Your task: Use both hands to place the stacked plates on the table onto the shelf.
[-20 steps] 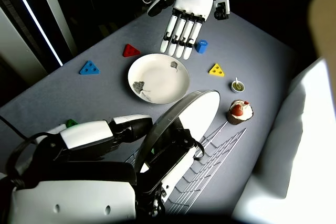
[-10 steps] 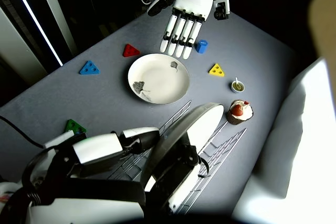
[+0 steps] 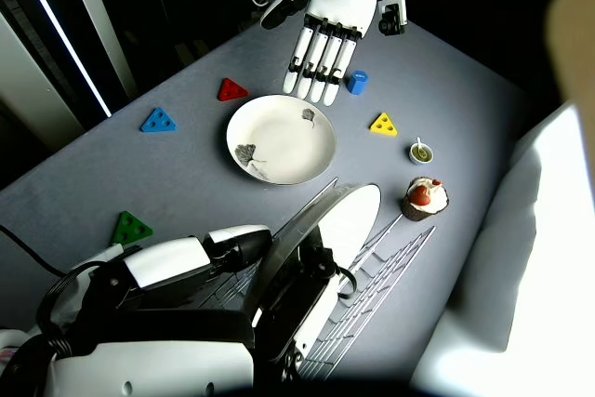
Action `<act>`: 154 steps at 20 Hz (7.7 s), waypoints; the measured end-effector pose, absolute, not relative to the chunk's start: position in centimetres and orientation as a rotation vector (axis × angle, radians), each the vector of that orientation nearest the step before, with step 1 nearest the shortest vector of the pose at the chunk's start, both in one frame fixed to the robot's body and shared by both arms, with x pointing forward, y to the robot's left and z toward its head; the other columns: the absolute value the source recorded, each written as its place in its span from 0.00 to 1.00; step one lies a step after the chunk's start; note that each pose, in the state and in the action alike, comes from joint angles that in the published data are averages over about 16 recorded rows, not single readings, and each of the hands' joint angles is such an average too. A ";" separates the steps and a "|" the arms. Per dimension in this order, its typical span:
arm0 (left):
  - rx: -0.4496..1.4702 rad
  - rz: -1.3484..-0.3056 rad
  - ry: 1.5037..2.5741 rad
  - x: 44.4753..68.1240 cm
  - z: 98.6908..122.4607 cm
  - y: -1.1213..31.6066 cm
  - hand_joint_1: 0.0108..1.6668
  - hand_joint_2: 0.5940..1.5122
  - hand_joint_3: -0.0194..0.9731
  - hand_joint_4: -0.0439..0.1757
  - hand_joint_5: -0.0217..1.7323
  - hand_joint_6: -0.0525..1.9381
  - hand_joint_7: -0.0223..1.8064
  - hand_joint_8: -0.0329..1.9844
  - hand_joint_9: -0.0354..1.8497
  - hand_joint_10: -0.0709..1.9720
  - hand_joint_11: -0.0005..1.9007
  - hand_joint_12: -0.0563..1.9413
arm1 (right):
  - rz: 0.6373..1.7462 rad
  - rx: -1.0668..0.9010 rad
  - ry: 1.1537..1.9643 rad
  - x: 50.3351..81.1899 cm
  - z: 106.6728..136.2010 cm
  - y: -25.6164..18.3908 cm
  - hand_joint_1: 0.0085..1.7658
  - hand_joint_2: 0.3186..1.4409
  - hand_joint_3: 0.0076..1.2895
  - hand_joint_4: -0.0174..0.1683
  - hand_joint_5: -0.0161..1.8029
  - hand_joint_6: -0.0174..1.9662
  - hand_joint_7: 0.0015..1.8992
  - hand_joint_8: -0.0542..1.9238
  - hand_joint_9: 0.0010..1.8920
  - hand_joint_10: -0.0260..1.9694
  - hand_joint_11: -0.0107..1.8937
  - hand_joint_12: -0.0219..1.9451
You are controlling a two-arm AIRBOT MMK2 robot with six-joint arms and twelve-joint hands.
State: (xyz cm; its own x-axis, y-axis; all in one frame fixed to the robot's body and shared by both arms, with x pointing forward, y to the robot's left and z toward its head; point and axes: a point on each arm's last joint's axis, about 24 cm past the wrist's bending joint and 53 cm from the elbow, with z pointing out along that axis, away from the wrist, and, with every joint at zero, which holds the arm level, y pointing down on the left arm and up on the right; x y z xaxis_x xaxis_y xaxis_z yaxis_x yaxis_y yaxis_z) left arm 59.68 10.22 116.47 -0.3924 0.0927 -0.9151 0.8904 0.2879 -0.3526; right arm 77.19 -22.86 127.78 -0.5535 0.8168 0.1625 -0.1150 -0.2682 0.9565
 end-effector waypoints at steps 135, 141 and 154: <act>1.139 -0.919 1.970 57.6 105.1 13.1 0.01 0.49 0.02 0.15 0.11 0.01 0.12 0.01 0.12 0.03 0.09 0.03 | 1.720 -0.122 1.716 64.6 119.6 -8.7 0.56 0.50 0.00 0.06 0.08 0.01 0.07 0.03 0.09 0.01 0.13 0.01; 1.130 -0.928 1.991 57.4 104.5 13.6 0.01 0.49 0.02 0.15 0.11 0.01 0.11 0.01 0.12 0.03 0.09 0.02 | 1.528 -0.286 1.730 64.8 118.1 -6.9 0.61 0.52 0.00 0.06 0.10 0.02 0.07 0.03 0.09 0.01 0.13 0.01; 1.126 -0.934 1.995 57.3 104.5 13.7 0.01 0.48 0.02 0.15 0.11 0.01 0.12 0.01 0.12 0.03 0.10 0.02 | 1.134 -0.655 1.656 64.3 117.8 -1.3 0.65 0.53 0.00 0.10 0.12 0.01 0.10 0.03 0.10 0.01 0.14 0.01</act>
State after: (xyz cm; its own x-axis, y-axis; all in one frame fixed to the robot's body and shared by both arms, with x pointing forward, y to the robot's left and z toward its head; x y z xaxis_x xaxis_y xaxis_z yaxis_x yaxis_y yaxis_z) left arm 57.27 13.67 104.48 -0.4150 0.4217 -0.8062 0.8892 0.3755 -0.2613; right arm 64.27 -1.30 117.80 -0.3682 0.0922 -0.9252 -0.8292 0.4175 0.3716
